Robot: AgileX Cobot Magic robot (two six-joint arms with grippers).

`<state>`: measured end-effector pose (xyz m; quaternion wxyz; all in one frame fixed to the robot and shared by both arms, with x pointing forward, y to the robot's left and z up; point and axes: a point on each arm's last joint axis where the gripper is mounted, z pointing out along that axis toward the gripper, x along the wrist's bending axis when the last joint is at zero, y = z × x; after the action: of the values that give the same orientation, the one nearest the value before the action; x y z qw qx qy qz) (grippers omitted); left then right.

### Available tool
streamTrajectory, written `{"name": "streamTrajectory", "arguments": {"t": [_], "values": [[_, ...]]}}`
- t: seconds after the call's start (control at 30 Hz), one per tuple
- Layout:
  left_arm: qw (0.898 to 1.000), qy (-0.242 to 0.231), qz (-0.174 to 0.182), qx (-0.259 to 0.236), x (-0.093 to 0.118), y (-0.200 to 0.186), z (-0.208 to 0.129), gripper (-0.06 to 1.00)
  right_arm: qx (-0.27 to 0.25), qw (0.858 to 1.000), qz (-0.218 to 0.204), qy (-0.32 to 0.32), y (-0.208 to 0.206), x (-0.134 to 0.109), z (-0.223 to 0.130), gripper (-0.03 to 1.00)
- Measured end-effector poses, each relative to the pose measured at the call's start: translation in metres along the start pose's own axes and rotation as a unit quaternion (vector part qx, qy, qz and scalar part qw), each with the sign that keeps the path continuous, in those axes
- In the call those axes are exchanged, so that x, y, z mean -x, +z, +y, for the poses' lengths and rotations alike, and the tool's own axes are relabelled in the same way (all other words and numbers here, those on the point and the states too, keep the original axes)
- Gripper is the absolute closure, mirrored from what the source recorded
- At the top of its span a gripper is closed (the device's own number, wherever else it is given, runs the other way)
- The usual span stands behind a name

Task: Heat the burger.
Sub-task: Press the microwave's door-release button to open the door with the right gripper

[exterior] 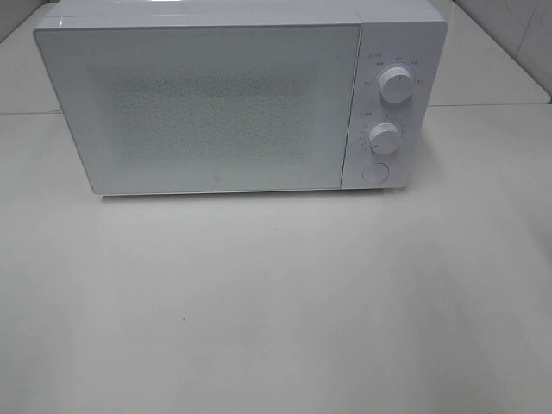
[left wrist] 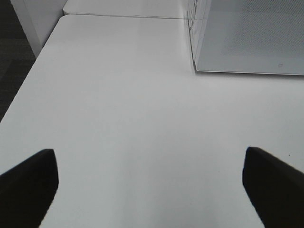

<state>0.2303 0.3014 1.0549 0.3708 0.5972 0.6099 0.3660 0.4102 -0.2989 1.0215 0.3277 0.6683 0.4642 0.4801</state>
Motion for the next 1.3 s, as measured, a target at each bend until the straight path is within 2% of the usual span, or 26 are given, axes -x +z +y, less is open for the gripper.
{"name": "streamTrajectory", "arguments": {"t": [0.03, 0.1, 0.13, 0.2, 0.27, 0.3, 0.37, 0.4, 0.47, 0.5, 0.57, 0.6, 0.67, 0.77, 0.8, 0.87, 1.03, 1.3], "values": [[1.000, 0.000, 0.000, 0.000, 0.000, 0.000, 0.000, -0.03, -0.001, 1.000, 0.003, 0.030, 0.002, 0.001, -0.005, 0.83], [1.000, 0.000, 0.000, 0.000, 0.000, 0.000, 0.000, -0.03, -0.003, 0.999, 0.003, 0.045, 0.003, 0.002, -0.008, 0.86], [1.000, 0.000, 0.000, 0.000, 0.000, 0.000, 0.000, -0.03, -0.008, 0.997, 0.002, 0.080, 0.005, 0.004, -0.014, 0.92], [1.000, 0.000, 0.000, 0.000, 0.000, 0.000, 0.000, -0.03, -0.012, 0.995, 0.001, 0.099, 0.006, 0.005, -0.016, 0.93], [1.000, 0.000, 0.000, 0.000, 0.000, 0.000, 0.000, -0.03, -0.022, 0.988, -0.002, 0.156, 0.009, 0.008, -0.025, 0.97], [1.000, 0.000, 0.000, 0.000, 0.000, 0.000, 0.000, -0.03, -0.022, 0.988, -0.002, 0.156, 0.009, 0.008, -0.025, 0.97], [1.000, 0.000, 0.000, 0.000, 0.000, 0.000, 0.000, -0.03, -0.035, 0.970, -0.007, 0.240, 0.016, 0.010, -0.033, 0.97], [1.000, 0.000, 0.000, 0.000, 0.000, 0.000, 0.000, -0.03, -0.035, 0.970, -0.007, 0.240, 0.016, 0.010, -0.033, 0.97], [1.000, 0.000, 0.000, 0.000, 0.000, 0.000, 0.000, -0.03, -0.043, 0.955, -0.004, 0.293, 0.022, 0.008, -0.037, 0.97], [1.000, 0.000, 0.000, 0.000, 0.000, 0.000, 0.000, -0.03, -0.043, 0.955, -0.004, 0.293, 0.022, 0.008, -0.037, 0.97], [1.000, 0.000, 0.000, 0.000, 0.000, 0.000, 0.000, -0.03, -0.049, 0.942, 0.005, 0.331, 0.028, 0.005, -0.041, 0.97], [1.000, 0.000, 0.000, 0.000, 0.000, 0.000, 0.000, -0.03, -0.049, 0.942, 0.005, 0.331, 0.028, 0.005, -0.041, 0.97], [1.000, 0.000, 0.000, 0.000, 0.000, 0.000, 0.000, -0.03, -0.066, 0.933, 0.004, 0.354, 0.035, 0.003, -0.048, 0.97], [1.000, 0.000, 0.000, 0.000, 0.000, 0.000, 0.000, -0.03, -0.072, 0.930, 0.001, 0.361, 0.036, 0.002, -0.050, 0.97], [1.000, 0.000, 0.000, 0.000, 0.000, 0.000, 0.000, -0.03, -0.087, 0.922, -0.007, 0.377, 0.041, 0.001, -0.057, 0.97], [1.000, 0.000, 0.000, 0.000, 0.000, 0.000, 0.000, -0.03, -0.093, 0.919, -0.009, 0.383, 0.043, -0.001, -0.060, 0.97], [1.000, 0.000, 0.000, 0.000, 0.000, 0.000, 0.000, -0.03, -0.116, 0.900, -0.010, 0.419, 0.059, -0.013, -0.082, 0.97], [1.000, 0.000, 0.000, 0.000, 0.000, 0.000, 0.000, -0.03, -0.135, 0.887, -0.022, 0.441, 0.069, -0.025, -0.108, 0.97]]}}
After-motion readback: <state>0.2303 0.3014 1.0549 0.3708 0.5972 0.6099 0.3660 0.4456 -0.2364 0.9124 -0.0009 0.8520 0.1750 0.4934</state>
